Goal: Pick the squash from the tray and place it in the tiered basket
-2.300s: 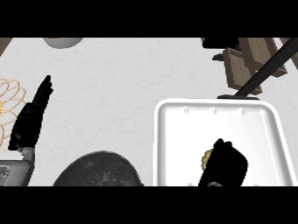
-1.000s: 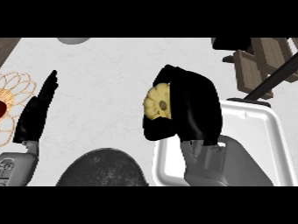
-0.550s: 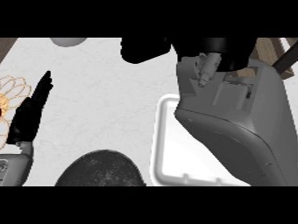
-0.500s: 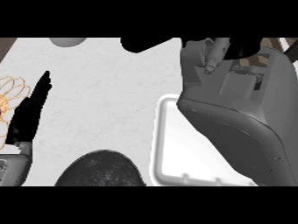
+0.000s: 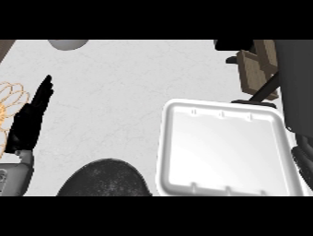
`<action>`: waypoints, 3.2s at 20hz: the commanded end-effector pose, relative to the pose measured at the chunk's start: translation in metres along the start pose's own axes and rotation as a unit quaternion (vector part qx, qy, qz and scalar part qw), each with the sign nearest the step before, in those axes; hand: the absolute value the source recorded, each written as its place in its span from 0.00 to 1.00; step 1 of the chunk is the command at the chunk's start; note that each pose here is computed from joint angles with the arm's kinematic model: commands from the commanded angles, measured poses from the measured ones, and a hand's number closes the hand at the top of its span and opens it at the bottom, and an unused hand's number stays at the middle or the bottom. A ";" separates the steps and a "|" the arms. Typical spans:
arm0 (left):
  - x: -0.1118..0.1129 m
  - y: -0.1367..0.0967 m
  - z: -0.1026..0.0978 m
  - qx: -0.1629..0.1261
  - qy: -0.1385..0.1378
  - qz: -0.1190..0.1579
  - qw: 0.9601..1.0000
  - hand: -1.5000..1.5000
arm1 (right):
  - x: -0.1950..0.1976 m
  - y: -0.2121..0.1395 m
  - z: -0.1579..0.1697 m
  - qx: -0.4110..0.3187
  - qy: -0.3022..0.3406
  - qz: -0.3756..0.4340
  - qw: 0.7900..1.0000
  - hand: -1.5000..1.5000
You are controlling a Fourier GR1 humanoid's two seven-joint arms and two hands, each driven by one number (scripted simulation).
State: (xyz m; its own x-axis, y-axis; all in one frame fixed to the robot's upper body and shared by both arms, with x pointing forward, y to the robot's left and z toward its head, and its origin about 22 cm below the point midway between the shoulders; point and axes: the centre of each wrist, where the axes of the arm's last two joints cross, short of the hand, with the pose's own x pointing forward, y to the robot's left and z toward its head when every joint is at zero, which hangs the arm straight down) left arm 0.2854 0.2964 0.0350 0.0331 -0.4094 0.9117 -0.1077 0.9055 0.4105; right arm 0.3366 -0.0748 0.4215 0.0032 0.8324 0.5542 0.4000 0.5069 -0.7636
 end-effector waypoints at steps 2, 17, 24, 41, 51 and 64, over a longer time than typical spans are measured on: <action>0.004 -0.007 0.001 0.005 -0.006 0.002 1.000 0.50 | -0.009 -0.015 -0.035 0.011 0.023 0.056 0.998 1.00; 0.007 -0.011 0.002 0.005 -0.011 -0.001 1.000 0.50 | -0.114 -0.039 -0.103 -0.044 0.054 0.275 0.959 1.00; -0.003 -0.009 0.007 0.001 -0.004 -0.003 1.000 0.50 | -0.146 -0.034 -0.114 0.016 0.027 0.258 0.966 1.00; 0.004 -0.008 0.002 -0.003 0.000 -0.004 1.000 0.50 | -0.219 0.012 -0.122 0.096 0.132 0.063 0.985 0.00; -0.004 0.007 0.003 0.010 0.000 0.004 1.000 0.50 | -0.209 -0.058 -0.115 -0.040 0.103 -0.032 0.993 0.00; 0.007 0.000 0.017 0.023 0.012 0.005 1.000 0.50 | -0.294 -0.178 -0.070 -0.036 0.211 -0.091 0.973 0.00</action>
State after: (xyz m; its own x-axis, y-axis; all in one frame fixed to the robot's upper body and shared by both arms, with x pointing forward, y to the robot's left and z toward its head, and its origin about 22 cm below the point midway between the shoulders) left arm 0.2733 0.3015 0.0351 0.0473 -0.4075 0.9120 -0.1388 0.9015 0.4100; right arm 0.3588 -0.3994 0.4149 0.2838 0.5814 0.7626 0.4951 0.5922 -0.6357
